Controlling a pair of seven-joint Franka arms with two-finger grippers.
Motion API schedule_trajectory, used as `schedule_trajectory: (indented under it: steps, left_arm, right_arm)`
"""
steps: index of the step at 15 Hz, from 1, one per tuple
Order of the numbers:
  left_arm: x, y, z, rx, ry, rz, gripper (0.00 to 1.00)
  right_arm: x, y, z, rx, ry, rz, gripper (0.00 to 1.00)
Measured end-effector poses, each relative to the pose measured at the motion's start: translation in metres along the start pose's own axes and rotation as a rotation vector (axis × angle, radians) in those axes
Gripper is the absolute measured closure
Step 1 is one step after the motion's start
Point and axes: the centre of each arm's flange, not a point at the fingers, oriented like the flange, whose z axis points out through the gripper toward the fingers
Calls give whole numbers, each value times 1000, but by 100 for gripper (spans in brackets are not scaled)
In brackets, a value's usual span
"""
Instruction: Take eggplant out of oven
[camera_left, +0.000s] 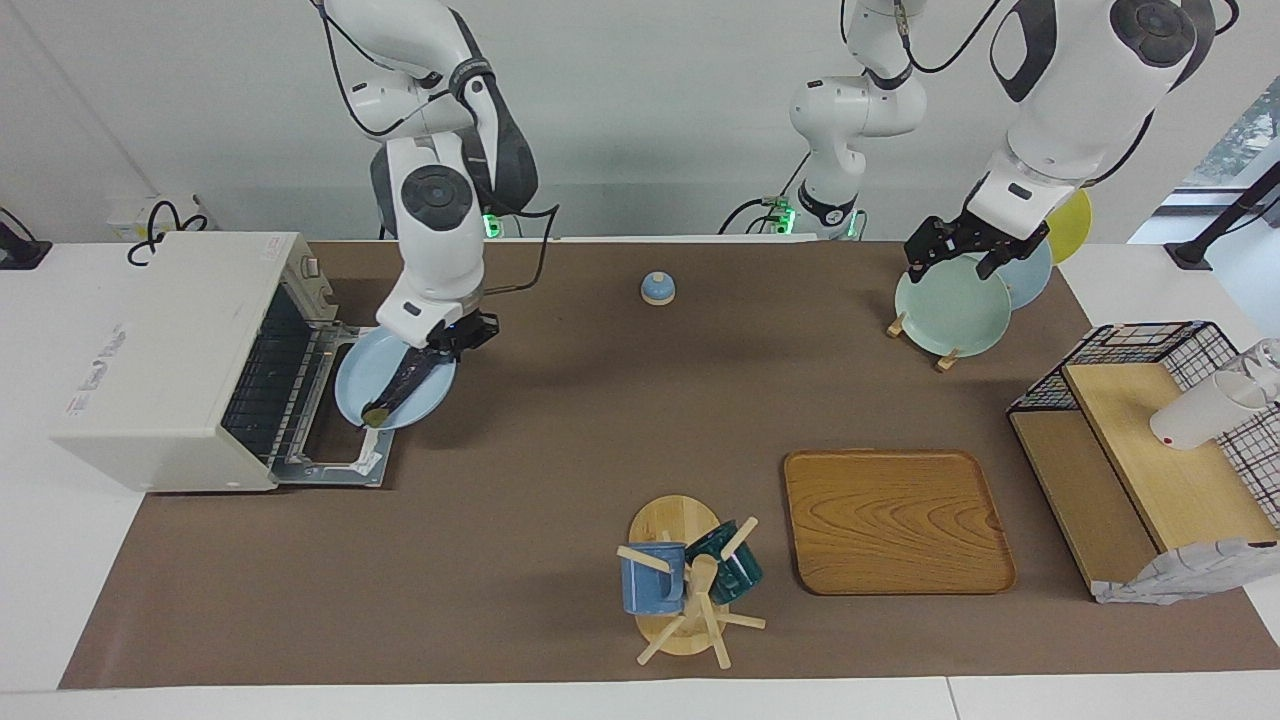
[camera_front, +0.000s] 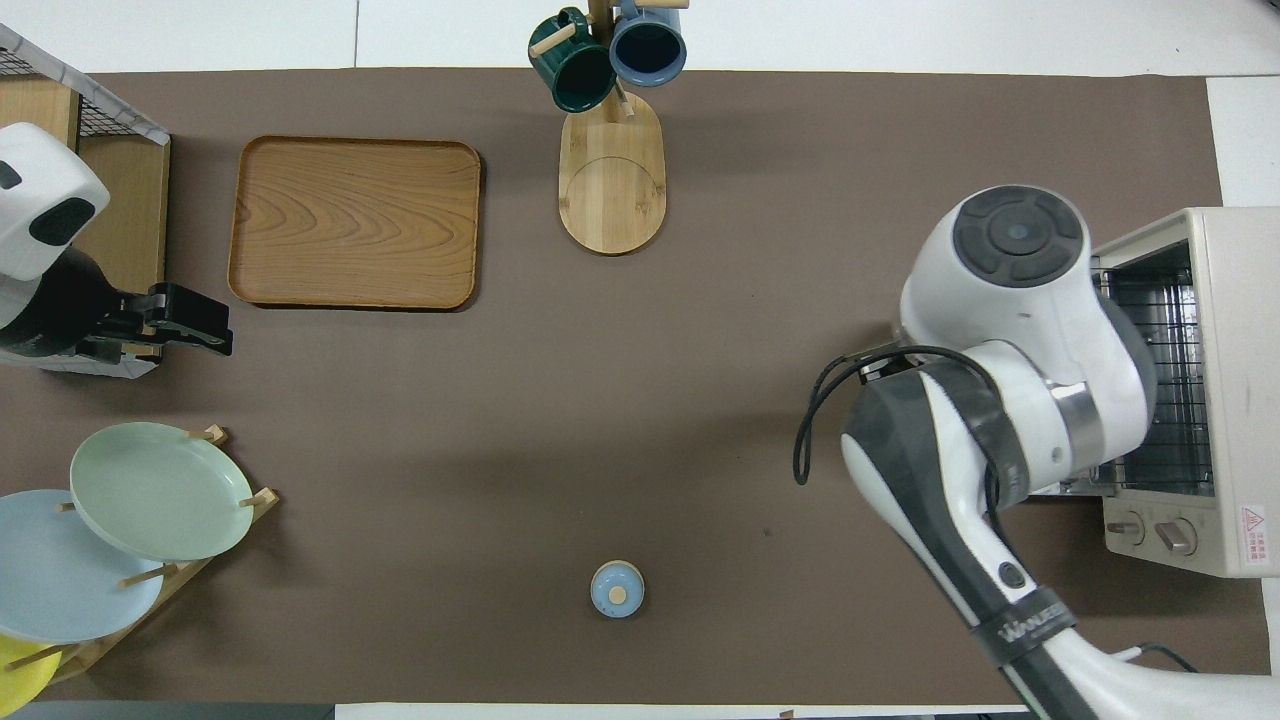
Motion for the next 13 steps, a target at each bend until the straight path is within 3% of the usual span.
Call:
schedule_trajectory:
  steps: [7, 11, 13]
  left_arm:
    - [0, -1, 0, 0, -1, -1, 0]
    - [0, -2, 0, -1, 0, -4, 0]
    - [2, -3, -1, -2, 11, -5, 0]
  right_arm:
    - [-8, -163, -55, -10, 59, 29, 97]
    - [8, -265, -39, 20, 62, 18, 97]
    - [17, -315, -21, 54, 101, 35, 97]
